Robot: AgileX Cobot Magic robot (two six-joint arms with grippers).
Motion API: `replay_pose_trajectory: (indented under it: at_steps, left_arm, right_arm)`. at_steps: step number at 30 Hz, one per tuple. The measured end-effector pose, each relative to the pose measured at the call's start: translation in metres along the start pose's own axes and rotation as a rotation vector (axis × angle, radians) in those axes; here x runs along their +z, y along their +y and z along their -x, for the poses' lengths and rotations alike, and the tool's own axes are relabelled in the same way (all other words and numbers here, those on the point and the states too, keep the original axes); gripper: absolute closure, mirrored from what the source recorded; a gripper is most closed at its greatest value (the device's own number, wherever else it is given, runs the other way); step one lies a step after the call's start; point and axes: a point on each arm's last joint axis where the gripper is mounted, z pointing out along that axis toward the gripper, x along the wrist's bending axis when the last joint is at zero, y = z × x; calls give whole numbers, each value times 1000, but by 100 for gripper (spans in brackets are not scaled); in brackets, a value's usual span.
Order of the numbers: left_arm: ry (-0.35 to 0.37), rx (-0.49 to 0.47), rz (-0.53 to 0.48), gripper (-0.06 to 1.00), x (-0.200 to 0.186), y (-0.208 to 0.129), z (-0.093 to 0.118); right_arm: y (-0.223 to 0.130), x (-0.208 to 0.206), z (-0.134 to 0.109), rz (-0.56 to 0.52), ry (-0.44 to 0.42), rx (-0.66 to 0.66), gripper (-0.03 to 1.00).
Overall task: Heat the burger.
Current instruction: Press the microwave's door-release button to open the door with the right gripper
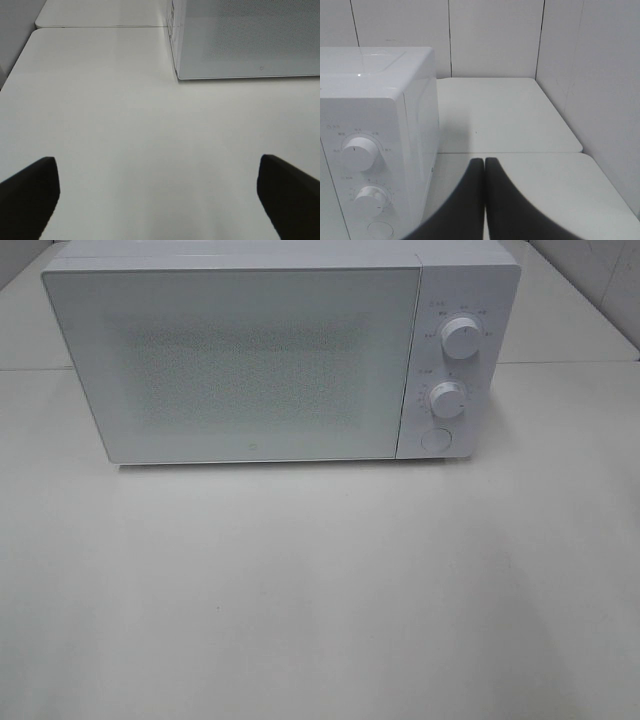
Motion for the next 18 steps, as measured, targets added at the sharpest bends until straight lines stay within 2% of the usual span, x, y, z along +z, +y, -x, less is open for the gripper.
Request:
replay_pose_trajectory:
  at_steps: [11, 18]
  left_arm:
    - [0, 0, 0, -5, 0, 0, 0]
    - [0, 0, 0, -5, 0, 0, 0]
  right_arm:
    - [-42, 28, -4, -40, 7, 50, 97]
    - [-62, 45, -11, -96, 67, 90, 97]
